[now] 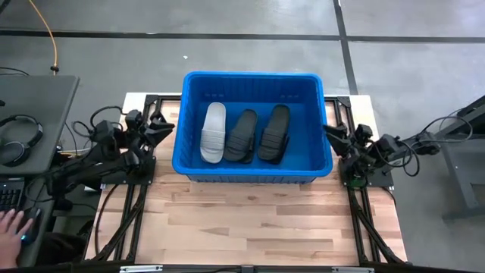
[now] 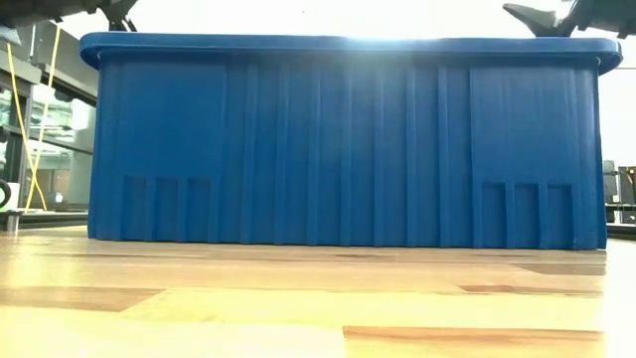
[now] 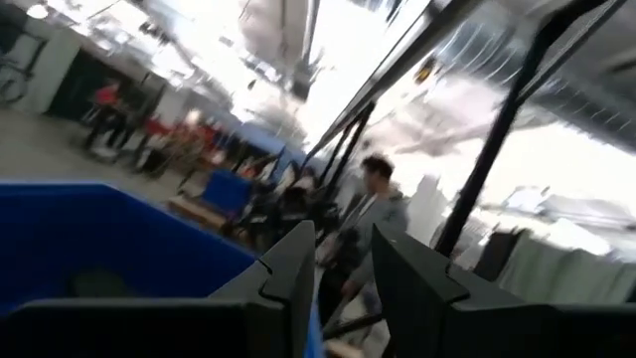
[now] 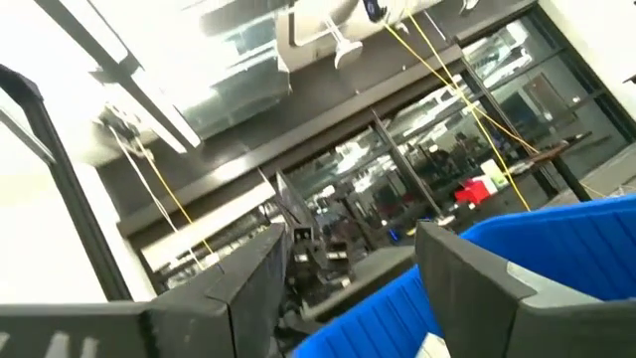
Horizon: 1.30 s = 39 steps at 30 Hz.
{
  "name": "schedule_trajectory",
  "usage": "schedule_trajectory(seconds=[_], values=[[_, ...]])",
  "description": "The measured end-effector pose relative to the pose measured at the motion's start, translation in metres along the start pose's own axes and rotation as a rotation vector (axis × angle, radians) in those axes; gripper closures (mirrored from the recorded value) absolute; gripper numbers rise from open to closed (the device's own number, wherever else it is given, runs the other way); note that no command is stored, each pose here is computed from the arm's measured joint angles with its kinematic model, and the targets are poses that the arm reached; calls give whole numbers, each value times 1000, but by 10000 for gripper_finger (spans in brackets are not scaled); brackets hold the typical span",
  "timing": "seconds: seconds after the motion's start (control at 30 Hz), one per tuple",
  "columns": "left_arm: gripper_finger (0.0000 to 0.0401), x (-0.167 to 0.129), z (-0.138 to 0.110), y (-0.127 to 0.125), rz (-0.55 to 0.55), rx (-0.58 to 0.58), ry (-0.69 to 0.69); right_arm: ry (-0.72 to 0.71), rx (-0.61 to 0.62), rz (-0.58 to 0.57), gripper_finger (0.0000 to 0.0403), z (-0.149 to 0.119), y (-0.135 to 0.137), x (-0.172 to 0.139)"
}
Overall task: Pick and place slides into bin
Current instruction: Return to Home Position
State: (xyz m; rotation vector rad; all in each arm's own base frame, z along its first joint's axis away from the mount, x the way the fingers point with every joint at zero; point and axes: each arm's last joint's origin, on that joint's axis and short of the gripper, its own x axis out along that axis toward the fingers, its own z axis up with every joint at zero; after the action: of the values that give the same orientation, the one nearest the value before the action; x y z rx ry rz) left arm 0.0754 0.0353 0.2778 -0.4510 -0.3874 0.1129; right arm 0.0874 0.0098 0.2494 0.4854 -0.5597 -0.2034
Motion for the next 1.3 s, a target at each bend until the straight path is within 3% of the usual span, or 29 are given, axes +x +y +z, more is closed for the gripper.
schedule_trajectory(seconds=[0.17, 0.33, 0.63, 1.07, 1.3], values=[[309, -11, -31, 17, -84, -78, -107, -21, -3, 7, 194, 4, -1, -3], [309, -19, -43, 23, -140, -89, -178, 21, -55, -3, 192, 0, -2, -4], [309, -20, -43, 23, -125, -67, -198, 49, -86, -35, 190, -3, -5, -5], [309, -20, -45, 21, -211, -68, -123, 125, 10, -16, 190, -10, -6, -5], [309, -20, -45, 21, -210, -211, -121, 161, 12, -30, 187, -14, -7, -6]])
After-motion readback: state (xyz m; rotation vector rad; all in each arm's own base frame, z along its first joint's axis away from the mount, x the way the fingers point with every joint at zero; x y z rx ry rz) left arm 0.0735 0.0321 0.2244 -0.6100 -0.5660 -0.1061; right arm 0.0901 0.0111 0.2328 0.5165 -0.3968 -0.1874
